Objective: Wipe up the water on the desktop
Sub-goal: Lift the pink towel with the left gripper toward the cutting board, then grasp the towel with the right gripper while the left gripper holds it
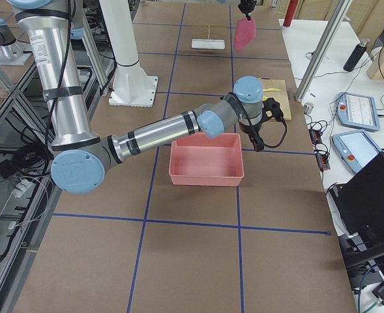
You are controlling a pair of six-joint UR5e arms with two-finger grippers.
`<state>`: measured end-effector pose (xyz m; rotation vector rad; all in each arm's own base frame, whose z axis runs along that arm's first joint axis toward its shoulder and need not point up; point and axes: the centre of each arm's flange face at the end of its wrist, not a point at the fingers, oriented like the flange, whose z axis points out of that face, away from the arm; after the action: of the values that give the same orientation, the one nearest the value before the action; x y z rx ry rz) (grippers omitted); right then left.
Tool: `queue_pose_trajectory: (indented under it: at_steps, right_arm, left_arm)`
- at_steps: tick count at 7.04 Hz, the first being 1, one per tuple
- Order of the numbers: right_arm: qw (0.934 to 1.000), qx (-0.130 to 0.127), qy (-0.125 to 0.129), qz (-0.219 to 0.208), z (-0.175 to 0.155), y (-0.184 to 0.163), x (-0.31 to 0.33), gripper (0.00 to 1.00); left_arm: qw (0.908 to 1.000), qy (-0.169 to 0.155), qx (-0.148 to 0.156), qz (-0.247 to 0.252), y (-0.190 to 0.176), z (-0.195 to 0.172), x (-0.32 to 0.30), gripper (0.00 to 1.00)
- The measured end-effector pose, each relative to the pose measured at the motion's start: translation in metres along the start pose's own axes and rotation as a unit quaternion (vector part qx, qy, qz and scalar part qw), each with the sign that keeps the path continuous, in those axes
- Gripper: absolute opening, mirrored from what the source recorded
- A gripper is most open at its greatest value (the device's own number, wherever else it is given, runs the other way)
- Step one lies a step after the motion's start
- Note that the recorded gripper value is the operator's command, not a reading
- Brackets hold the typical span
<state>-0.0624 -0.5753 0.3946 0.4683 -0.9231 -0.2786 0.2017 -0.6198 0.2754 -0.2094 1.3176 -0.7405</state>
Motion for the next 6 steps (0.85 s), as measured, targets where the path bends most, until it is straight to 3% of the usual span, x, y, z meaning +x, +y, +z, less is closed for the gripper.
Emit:
queue_pose_trajectory:
  at_steps: [2,3,6]
  right_arm:
    - [0.9982,0.02,-0.029,-0.049,0.009,-0.043,-0.099,1.0]
    - [0.9961,0.035,-0.029,-0.076,0.017,-0.052,-0.152,1.0]
    - [0.9897,0.07,-0.026,-0.122,0.062,-0.031,-0.299,1.0]
  left_arm:
    - [0.9981,-0.02,0.006,-0.057,0.052,0.03,0.05,0.0]
    - [0.9962,-0.028,0.017,-0.081,0.083,0.049,0.066,0.0]
    - [0.9873,-0.041,0.023,-0.152,0.154,0.084,0.104,0.0]
